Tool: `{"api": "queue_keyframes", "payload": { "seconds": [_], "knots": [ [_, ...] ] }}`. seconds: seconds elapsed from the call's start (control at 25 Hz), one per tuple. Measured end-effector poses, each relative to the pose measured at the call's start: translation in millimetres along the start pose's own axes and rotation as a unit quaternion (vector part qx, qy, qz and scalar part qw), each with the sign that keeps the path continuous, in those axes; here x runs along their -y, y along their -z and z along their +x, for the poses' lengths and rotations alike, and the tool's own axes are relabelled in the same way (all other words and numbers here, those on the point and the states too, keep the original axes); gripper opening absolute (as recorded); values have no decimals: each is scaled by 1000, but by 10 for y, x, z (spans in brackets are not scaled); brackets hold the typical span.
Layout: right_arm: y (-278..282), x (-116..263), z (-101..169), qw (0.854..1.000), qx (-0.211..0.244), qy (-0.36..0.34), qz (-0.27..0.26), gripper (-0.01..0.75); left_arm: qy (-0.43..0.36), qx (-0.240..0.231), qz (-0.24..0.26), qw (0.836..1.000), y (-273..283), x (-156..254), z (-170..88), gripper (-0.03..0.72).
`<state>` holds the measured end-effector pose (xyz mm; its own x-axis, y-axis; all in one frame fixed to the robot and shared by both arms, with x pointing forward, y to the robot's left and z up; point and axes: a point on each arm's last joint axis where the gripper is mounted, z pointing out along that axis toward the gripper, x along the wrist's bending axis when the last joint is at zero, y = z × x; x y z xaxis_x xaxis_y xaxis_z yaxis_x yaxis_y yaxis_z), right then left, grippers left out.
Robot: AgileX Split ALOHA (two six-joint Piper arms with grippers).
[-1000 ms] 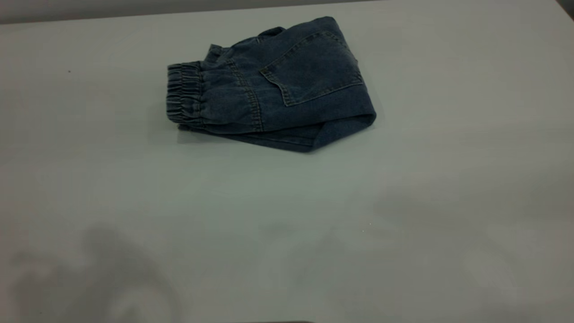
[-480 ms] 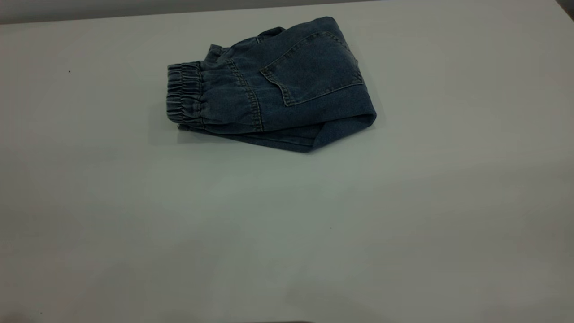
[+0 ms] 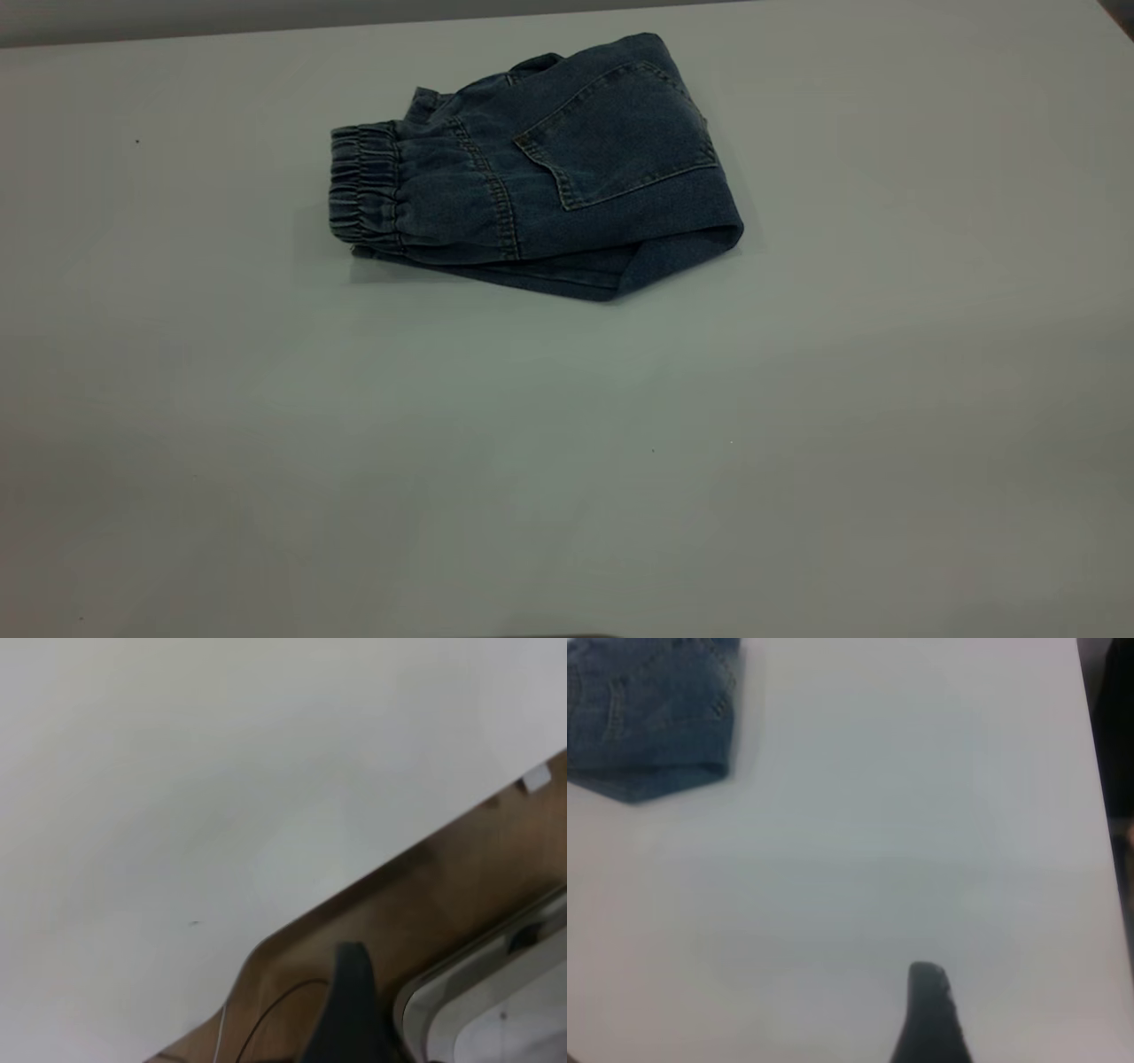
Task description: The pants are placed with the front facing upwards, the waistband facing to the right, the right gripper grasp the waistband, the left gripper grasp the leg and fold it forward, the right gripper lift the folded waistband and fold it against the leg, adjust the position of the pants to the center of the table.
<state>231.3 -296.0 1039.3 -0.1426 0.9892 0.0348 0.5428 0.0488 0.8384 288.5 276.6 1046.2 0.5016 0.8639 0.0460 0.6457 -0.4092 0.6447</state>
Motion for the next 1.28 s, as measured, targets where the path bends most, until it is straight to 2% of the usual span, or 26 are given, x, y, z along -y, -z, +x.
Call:
{"api": "queue_keyframes", "payload": {
  "seconds": [0.24, 0.52, 0.8, 1.28],
  "knots": [
    [3, 0, 3, 1000, -2, -1, -5, 416, 34, -1, -6, 999, 37, 118, 4, 548],
    [3, -1, 5, 1000, -3, -1, -5, 415, 53, -28, -37, 998, 120, 184, 59, 548],
    [3, -2, 9, 1000, -5, -2, -5, 415, 61, -30, -58, 996, 173, 230, 69, 548],
    [3, -3, 9, 1000, -5, -2, -6, 415, 64, -32, -64, 995, 188, 244, 71, 548]
  ]
}}
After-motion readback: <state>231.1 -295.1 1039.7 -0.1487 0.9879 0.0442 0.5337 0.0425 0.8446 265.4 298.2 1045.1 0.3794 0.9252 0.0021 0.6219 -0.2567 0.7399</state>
